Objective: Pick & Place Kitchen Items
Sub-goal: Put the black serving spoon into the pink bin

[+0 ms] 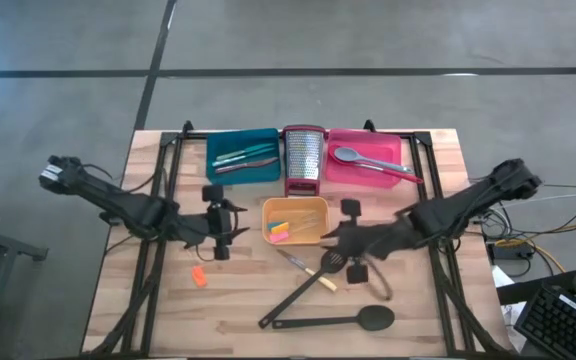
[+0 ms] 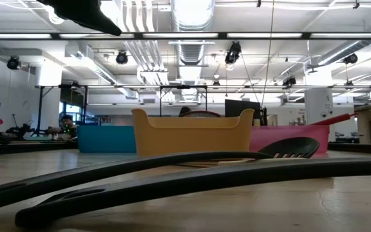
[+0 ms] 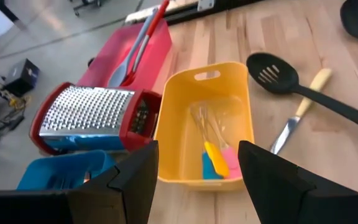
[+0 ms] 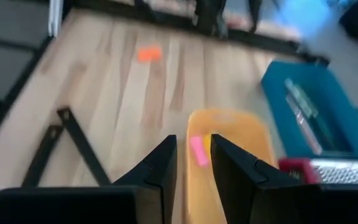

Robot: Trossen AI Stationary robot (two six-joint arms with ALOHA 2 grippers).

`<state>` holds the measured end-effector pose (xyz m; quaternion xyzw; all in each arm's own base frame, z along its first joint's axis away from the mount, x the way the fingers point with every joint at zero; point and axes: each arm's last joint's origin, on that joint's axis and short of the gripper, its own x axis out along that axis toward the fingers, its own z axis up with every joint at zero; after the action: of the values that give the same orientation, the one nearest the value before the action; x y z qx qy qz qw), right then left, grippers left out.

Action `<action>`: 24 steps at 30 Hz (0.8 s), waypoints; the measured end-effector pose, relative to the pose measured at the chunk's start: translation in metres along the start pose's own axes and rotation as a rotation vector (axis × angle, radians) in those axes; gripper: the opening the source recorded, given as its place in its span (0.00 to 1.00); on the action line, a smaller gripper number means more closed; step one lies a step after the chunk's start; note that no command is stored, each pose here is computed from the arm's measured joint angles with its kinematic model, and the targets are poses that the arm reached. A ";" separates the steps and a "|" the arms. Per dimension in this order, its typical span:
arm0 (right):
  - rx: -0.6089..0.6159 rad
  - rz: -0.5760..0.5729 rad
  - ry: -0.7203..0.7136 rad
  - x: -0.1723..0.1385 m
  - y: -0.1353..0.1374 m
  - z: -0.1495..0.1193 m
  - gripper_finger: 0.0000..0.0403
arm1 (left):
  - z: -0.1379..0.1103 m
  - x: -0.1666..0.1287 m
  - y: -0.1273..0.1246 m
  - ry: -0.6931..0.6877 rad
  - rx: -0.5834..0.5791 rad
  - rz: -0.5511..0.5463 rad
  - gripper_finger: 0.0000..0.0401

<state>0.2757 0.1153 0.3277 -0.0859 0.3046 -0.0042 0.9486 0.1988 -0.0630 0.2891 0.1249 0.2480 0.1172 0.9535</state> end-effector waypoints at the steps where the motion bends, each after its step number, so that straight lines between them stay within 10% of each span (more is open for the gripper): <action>1: -0.006 -0.001 0.045 0.007 0.004 -0.001 0.21 | -0.002 0.001 -0.001 -0.015 -0.002 0.002 0.56; 12: 0.192 0.152 0.461 0.066 0.069 -0.022 0.17 | -0.019 0.007 -0.004 -0.049 -0.009 0.001 0.56; 24: 0.241 0.223 0.652 0.116 0.119 -0.045 0.37 | -0.021 0.008 -0.005 -0.045 -0.021 0.000 0.56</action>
<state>0.3387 0.2183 0.2055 0.0659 0.5957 0.0365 0.7996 0.1954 -0.0615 0.2667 0.1173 0.2252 0.1170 0.9601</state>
